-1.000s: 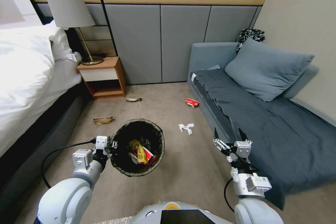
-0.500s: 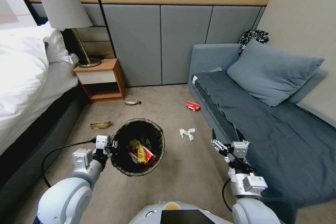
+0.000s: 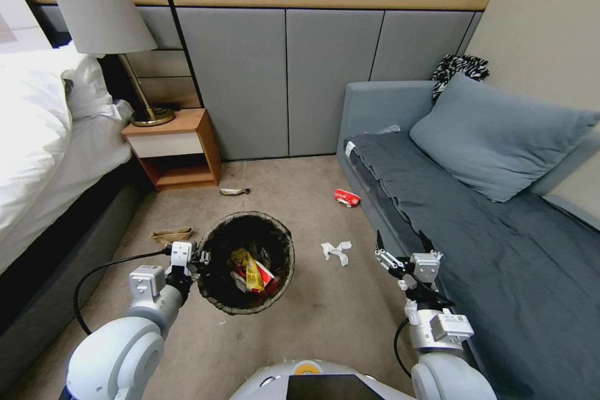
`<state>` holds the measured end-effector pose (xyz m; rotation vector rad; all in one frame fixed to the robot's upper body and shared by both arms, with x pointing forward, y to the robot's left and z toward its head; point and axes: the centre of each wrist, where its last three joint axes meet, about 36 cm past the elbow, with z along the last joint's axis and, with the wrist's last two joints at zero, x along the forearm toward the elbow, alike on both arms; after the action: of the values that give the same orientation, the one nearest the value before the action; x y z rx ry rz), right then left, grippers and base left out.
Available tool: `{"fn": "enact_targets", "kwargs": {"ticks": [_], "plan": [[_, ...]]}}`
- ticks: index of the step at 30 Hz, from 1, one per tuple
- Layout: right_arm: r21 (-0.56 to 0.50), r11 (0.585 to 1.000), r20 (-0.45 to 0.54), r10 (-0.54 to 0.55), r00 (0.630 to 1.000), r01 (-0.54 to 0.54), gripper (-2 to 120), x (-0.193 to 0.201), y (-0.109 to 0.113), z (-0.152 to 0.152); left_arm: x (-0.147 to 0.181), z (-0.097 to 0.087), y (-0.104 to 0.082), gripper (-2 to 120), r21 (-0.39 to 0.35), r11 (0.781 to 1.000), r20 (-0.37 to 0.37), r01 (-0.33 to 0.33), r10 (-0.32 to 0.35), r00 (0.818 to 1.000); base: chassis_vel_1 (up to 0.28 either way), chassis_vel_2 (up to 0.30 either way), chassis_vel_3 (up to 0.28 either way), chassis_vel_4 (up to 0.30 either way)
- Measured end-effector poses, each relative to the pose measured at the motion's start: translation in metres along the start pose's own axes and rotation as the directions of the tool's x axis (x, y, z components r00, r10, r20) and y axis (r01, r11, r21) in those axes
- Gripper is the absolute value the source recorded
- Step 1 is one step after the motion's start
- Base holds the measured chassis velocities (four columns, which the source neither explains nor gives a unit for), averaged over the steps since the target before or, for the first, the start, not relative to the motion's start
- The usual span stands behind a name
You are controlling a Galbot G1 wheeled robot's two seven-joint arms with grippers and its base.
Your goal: Pick up the trash bin, then pick up the garbage from the floor and place it into the trash bin.
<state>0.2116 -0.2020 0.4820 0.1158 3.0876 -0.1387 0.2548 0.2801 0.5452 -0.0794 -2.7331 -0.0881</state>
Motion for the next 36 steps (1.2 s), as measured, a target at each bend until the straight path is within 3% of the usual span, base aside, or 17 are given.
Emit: {"fn": "enact_targets", "kwargs": {"ticks": [12,23,28,36], "plan": [[-0.039,0.999,-0.062,-0.008,0.998,0.006,100,-0.007,0.003,0.007,0.0,-0.001,0.001,1,0.003,1.0,0.002,-0.002,0.002,1.0,-0.023,0.025,0.019,-0.024],[-0.057,0.989,-0.206,-0.146,0.968,0.137,100,-0.038,-0.014,0.032,-0.001,-0.007,0.006,1,-0.016,1.0,0.013,-0.011,0.011,1.0,0.0,0.0,0.0,0.0],[-0.067,0.981,-0.301,-0.193,0.934,0.181,100,-0.071,-0.017,0.065,-0.001,-0.008,0.007,1,-0.013,0.999,0.006,-0.037,0.037,0.999,0.0,0.0,0.0,0.0],[-0.122,0.961,-0.412,-0.278,0.868,0.25,100,-0.126,0.007,0.121,0.004,0.001,0.008,1,-0.012,1.0,-0.043,-0.023,0.022,0.999,0.0,0.0,0.0,0.0]]}}
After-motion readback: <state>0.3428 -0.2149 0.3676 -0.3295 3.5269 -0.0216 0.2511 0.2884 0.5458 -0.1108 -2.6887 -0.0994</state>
